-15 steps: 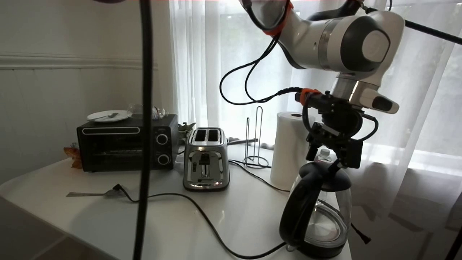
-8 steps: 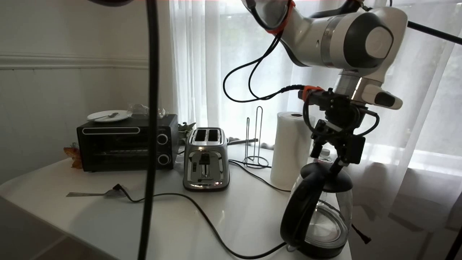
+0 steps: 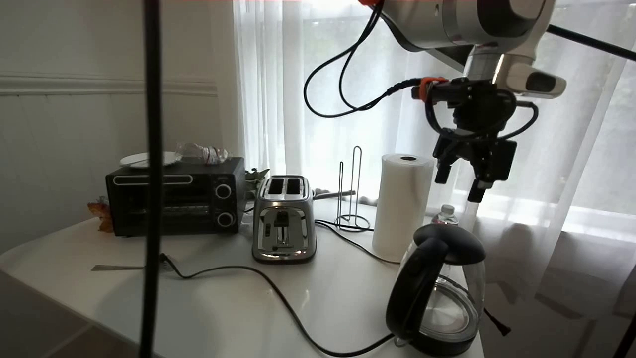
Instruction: Close the black kettle lid fully
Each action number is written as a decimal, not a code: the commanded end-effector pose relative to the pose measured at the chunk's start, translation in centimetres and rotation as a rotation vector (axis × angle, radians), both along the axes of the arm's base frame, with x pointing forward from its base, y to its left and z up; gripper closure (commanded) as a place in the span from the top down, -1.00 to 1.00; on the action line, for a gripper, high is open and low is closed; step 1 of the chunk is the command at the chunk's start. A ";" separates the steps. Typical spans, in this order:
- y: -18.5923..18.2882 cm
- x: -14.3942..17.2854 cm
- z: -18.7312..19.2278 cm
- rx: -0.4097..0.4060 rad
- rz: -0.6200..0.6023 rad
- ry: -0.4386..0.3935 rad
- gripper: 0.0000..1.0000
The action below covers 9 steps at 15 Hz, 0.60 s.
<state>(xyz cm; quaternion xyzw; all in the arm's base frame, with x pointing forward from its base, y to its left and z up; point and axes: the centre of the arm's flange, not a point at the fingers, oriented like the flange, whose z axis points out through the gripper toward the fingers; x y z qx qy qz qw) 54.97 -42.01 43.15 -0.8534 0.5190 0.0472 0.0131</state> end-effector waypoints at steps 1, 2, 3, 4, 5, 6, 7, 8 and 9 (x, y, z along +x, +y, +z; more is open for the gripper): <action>2.8 -2.6 2.8 -0.032 0.171 0.039 1.00; 3.7 -2.9 3.5 -0.034 0.223 0.045 1.00; 4.9 -3.4 4.2 -0.032 0.285 0.036 1.00; 6.0 -3.9 4.9 -0.019 0.338 0.040 1.00; 7.2 -4.4 5.4 -0.014 0.392 0.037 1.00; 8.5 -4.9 6.1 0.006 0.442 0.046 1.00; 9.7 -5.5 6.5 0.028 0.492 0.030 1.00; 11.2 -6.2 6.8 0.057 0.540 0.041 1.00; 12.4 -6.8 7.0 0.074 0.594 0.033 1.00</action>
